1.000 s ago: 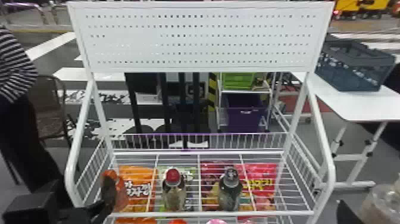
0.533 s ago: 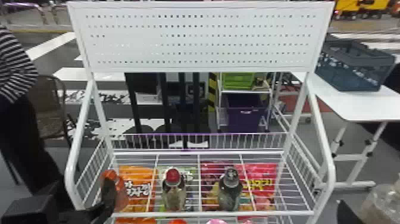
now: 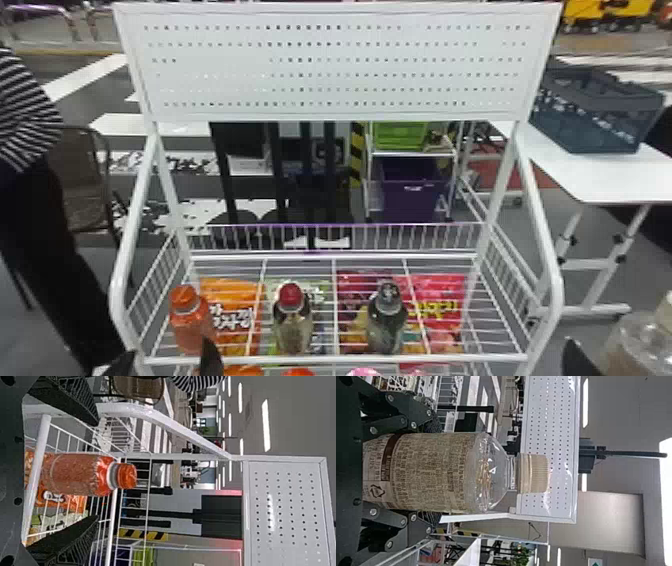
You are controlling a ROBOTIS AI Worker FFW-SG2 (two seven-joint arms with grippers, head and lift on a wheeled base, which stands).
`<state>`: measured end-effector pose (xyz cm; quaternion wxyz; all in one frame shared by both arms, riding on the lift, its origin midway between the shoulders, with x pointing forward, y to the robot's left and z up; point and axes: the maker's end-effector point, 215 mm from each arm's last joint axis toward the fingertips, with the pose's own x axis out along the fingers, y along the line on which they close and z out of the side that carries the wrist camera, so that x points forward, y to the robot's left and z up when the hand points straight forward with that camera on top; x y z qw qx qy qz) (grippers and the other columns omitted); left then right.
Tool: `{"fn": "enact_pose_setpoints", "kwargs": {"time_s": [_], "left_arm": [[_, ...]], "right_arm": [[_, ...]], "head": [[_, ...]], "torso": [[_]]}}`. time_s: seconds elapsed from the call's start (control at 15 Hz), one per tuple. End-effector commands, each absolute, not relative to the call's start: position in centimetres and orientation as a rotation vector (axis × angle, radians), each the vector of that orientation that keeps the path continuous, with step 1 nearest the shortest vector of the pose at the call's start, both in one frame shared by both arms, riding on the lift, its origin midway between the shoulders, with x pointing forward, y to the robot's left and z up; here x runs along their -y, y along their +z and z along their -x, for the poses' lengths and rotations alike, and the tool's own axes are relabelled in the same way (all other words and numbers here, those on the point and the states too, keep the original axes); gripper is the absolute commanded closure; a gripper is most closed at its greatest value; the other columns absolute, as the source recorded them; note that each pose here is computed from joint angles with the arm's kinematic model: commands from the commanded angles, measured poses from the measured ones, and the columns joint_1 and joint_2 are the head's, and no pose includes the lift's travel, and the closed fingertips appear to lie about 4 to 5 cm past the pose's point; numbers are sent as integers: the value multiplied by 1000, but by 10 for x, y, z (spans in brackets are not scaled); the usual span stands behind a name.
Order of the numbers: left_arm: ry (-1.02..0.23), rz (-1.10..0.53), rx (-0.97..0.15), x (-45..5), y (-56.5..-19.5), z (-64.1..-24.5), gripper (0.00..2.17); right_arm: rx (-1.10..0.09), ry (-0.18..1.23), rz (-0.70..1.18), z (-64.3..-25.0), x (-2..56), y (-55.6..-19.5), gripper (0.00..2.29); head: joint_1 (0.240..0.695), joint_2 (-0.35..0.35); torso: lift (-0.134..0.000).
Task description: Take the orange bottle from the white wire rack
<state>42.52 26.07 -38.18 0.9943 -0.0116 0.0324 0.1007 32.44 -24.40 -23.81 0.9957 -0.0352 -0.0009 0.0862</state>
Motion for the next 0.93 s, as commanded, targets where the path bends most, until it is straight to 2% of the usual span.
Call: {"fn": "enact_pose_setpoints", "kwargs": {"time_s": [0.0,0.13,0.47,0.87], "left_arm": [[194,43,-25,-258,-401,-432,43],[203,41,-42,-261,-421,-442,43],[199,6,-42,-267,-441,-474,43],[201,-20,-9,-283,-438,-508,43]], "right_arm": [[-3,169,74,-324,246,-240,1170],[-6,166,77,-324,248,-241,1170],[-12,164,77,-324,249,-243,1170],[-16,158,83,-324,253,-243,1170]], "head": [[499,0],[499,0],[499,0],[499,0]], "torso": [[0],[0],[0],[0]]}}
